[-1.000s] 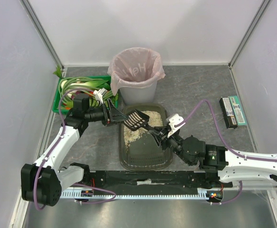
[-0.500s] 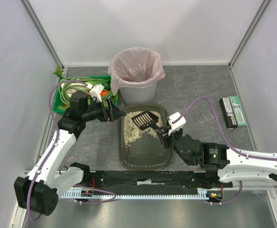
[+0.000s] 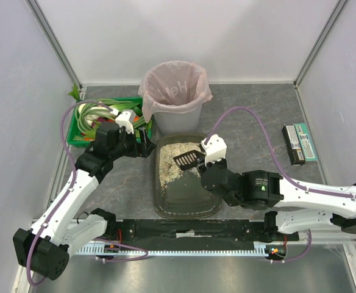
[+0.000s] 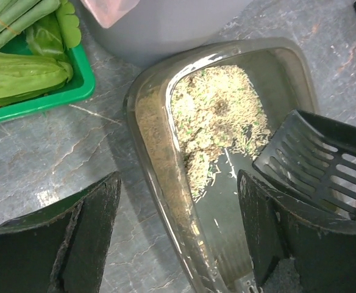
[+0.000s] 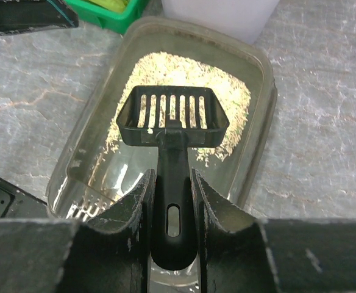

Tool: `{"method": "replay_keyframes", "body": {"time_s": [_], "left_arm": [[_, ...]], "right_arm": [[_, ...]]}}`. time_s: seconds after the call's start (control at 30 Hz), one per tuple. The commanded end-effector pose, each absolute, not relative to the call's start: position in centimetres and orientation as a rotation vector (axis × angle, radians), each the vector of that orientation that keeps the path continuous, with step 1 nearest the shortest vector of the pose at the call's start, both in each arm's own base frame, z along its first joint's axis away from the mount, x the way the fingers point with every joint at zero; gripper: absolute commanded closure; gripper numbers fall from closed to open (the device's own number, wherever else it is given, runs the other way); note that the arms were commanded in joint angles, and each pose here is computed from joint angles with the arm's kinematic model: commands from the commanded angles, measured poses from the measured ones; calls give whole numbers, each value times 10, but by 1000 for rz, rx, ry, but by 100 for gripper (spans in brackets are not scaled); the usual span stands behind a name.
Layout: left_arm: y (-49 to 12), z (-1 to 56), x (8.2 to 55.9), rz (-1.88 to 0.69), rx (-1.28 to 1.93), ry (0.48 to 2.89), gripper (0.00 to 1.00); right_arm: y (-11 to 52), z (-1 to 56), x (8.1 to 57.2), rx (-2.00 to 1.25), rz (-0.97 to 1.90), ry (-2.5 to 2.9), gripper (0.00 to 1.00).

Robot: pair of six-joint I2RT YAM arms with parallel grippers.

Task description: Clean the litter box

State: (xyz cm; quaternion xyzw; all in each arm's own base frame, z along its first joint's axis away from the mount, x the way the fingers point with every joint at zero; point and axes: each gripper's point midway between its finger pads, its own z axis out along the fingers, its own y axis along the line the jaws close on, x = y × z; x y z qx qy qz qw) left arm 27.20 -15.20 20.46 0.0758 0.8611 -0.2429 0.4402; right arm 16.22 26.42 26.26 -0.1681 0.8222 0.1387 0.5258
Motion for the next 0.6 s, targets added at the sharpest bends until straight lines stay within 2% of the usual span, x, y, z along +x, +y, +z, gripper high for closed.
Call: {"method": "replay_keyframes", "body": {"time_s": [0.0,0.17,0.57], "left_arm": [[-143,207,273,-517,250,2084,17],[-149,196,269,-547,248,2119,16],[-169,206,270,-552,318,2155,17]], "right_arm": [[256,265,158,-339,315,2041,100],[259,257,159,-330,219,2106,100],[273,245,166,-288,222,2181,100]]}}
